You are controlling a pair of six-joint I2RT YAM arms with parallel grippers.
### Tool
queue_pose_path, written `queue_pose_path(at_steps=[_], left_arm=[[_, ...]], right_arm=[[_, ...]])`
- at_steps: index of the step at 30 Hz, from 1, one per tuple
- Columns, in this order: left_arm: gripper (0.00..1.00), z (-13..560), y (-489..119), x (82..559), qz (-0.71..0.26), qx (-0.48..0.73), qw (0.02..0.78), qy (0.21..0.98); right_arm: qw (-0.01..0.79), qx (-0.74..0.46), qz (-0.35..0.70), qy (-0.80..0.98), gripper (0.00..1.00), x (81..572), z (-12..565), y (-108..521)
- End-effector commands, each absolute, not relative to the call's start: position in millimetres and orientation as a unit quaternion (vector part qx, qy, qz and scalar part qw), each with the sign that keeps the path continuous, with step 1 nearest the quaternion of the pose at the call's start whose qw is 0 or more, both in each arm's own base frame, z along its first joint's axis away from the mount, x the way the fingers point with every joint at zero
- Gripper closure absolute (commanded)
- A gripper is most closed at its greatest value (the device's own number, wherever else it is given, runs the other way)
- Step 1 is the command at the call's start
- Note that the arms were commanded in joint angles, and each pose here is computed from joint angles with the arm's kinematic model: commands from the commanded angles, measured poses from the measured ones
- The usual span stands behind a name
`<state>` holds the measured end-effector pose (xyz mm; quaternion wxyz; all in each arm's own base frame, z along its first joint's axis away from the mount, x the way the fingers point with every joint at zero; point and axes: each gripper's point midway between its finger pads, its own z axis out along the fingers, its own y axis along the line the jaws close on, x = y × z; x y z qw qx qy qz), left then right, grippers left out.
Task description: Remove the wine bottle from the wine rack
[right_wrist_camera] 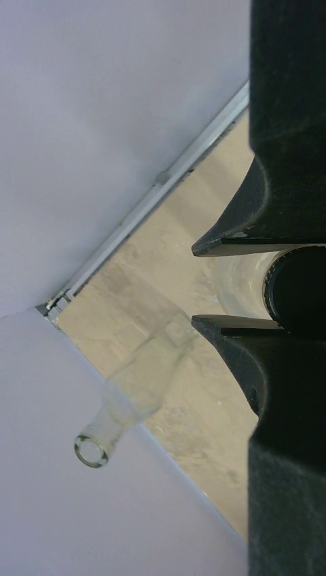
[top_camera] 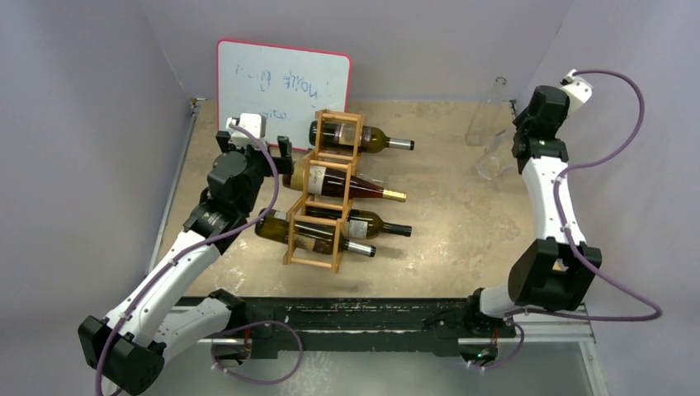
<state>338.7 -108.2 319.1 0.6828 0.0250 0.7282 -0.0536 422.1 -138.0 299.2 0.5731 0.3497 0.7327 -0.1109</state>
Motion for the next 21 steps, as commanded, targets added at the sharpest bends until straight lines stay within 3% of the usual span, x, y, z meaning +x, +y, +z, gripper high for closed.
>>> queue_pose_path(at_steps=[1, 21], left_arm=[[0.00, 356.4, -108.6, 333.7, -0.079, 0.009, 0.717, 0.693], [0.00, 353.5, -107.6, 335.4, -0.073, 0.008, 0.715, 0.696]], right_arm=[[0.709, 0.355, -0.109, 0.599, 1.00, 444.9, 396.8, -156.1], [0.703, 0.331, -0.157, 0.609, 1.00, 507.2, 372.6, -177.1]])
